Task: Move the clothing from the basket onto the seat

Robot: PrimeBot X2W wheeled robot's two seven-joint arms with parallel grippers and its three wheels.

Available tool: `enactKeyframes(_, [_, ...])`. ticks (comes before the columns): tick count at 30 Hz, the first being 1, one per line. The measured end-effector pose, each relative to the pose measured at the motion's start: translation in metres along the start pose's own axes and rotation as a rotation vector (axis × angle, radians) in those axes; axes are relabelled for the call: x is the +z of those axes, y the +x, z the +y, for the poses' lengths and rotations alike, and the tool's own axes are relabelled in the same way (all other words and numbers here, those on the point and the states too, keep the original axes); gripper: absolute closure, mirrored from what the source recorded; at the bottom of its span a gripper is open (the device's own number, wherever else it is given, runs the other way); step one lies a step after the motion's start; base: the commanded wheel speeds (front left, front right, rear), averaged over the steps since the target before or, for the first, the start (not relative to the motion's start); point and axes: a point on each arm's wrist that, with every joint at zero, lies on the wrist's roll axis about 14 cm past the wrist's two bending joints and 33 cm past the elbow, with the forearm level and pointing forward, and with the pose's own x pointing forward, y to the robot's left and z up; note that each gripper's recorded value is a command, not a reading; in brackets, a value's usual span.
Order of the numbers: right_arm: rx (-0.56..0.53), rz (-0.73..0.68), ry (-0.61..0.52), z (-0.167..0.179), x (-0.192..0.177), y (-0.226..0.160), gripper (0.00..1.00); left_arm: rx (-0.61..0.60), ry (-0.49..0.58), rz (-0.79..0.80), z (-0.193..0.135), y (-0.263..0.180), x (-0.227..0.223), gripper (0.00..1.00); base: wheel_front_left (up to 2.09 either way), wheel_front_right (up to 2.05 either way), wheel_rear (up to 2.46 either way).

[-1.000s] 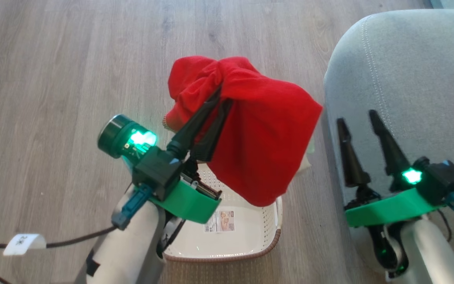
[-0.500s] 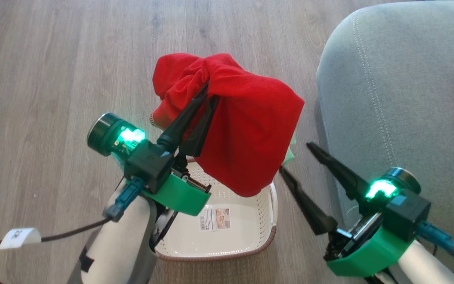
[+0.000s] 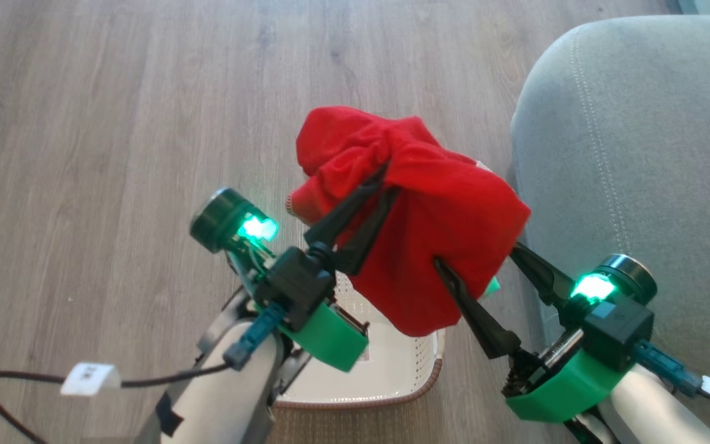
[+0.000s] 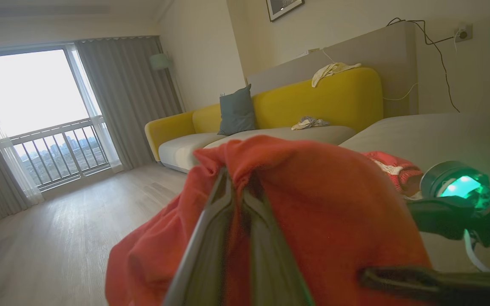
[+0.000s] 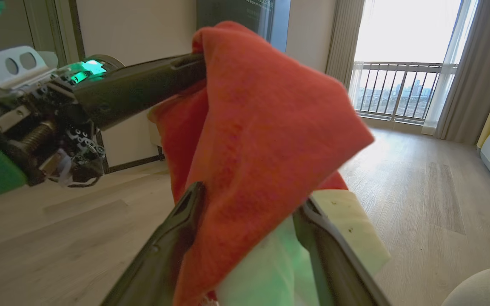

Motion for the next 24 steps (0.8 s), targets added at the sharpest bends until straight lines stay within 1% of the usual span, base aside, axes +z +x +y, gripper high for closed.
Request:
enactKeyframes(5, [0.005,0.017,-0.019,0.002,-0.007,0.003,0.00,-0.041,-0.006,0.000,-0.015,-0.002,0.003,1.00,0.00,0.00,0.00])
enactKeyframes(10, [0.034,0.029,-0.051,0.007,-0.011,0.012,0.00,-0.099,-0.032,0.005,-0.035,-0.005,0.003,1.00,0.00,0.00,0.00])
enactKeyframes(17, [0.059,0.027,-0.040,0.016,-0.015,0.026,0.00,-0.142,-0.060,0.017,-0.050,-0.010,0.001,1.00,0.00,0.00,0.00])
enactKeyframes(18, [0.058,0.028,-0.037,0.016,-0.016,0.028,0.43,-0.146,-0.061,0.019,-0.052,-0.010,0.001,1.00,0.00,0.00,0.00])
enactKeyframes(19, [0.056,0.030,-0.031,0.016,-0.018,0.029,1.00,-0.147,-0.062,0.020,-0.052,-0.011,0.001,1.00,0.00,0.00,0.00])
enactKeyframes(24, [0.056,0.027,-0.017,0.018,-0.019,0.035,1.00,-0.135,-0.068,0.027,-0.048,-0.012,-0.001,1.00,0.00,0.00,0.00])
